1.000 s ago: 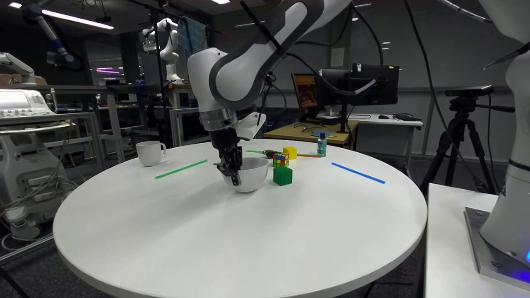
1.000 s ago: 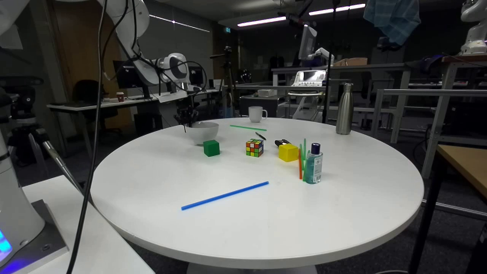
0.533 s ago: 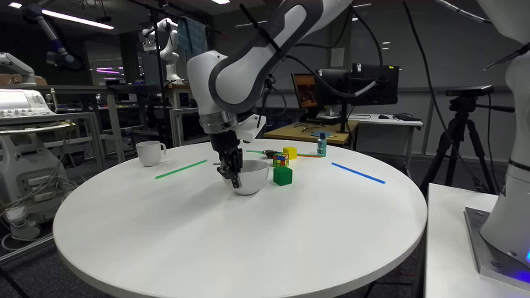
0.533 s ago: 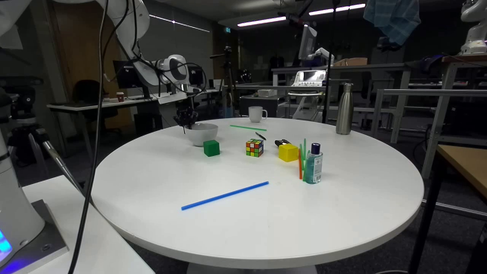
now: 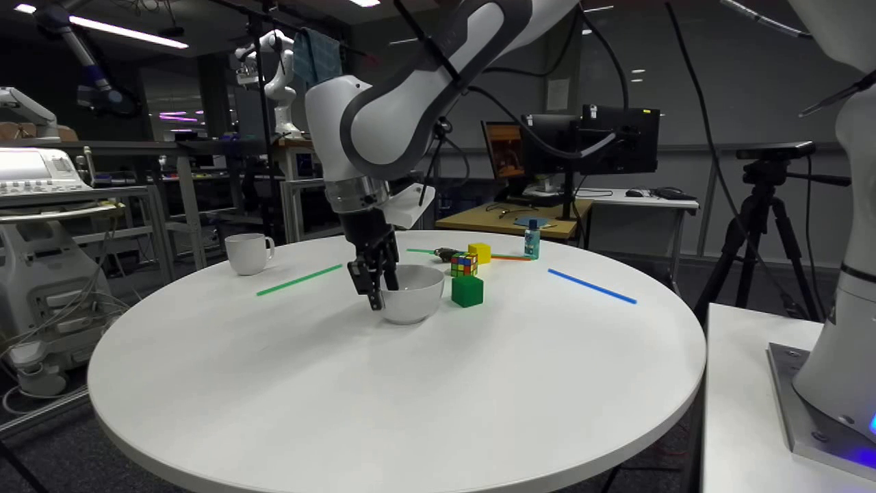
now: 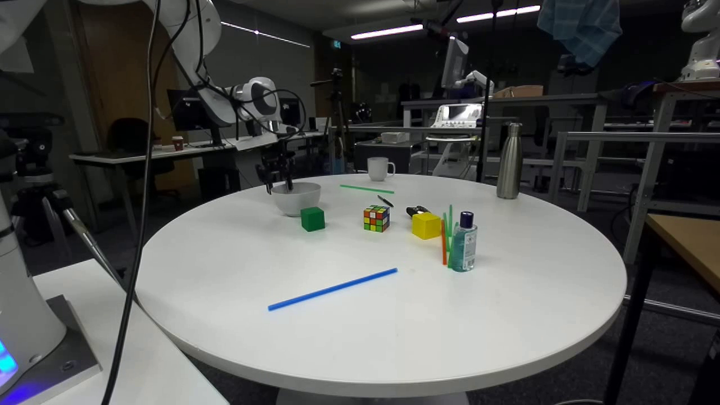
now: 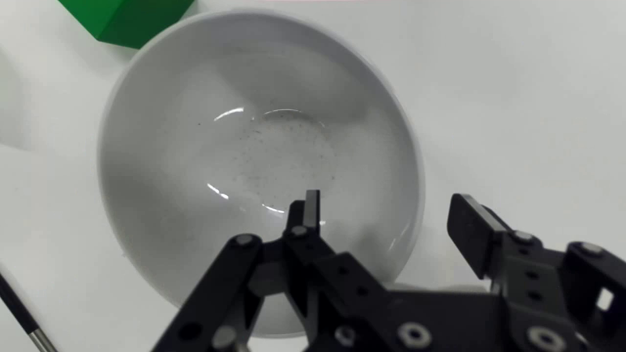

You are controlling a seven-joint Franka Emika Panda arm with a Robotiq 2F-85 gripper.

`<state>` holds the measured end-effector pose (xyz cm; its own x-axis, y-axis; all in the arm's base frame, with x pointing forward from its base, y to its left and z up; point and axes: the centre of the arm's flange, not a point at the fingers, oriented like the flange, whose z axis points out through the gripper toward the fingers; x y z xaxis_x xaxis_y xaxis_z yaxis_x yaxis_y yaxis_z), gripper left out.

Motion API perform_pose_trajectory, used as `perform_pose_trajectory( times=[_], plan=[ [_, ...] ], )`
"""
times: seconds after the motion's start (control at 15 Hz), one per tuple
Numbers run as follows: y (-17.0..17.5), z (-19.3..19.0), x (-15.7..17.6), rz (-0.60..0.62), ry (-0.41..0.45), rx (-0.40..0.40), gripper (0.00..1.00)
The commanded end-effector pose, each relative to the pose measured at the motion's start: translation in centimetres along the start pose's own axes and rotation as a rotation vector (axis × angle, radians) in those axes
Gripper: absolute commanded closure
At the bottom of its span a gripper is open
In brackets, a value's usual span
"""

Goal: Take the green cube out of the bowl

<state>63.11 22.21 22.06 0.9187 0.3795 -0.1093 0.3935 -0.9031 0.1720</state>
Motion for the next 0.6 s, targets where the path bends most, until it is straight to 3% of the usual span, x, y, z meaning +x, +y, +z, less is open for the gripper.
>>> perform_pose_trajectory(
  times=[0.0,0.53],
  plan=[
    [0.1,-2.0,0.6,0.034,0.0,-0.043,0.01],
    [-1.0,-6.1,0.5,0.102,0.009,-0.075,0.0]
  ],
)
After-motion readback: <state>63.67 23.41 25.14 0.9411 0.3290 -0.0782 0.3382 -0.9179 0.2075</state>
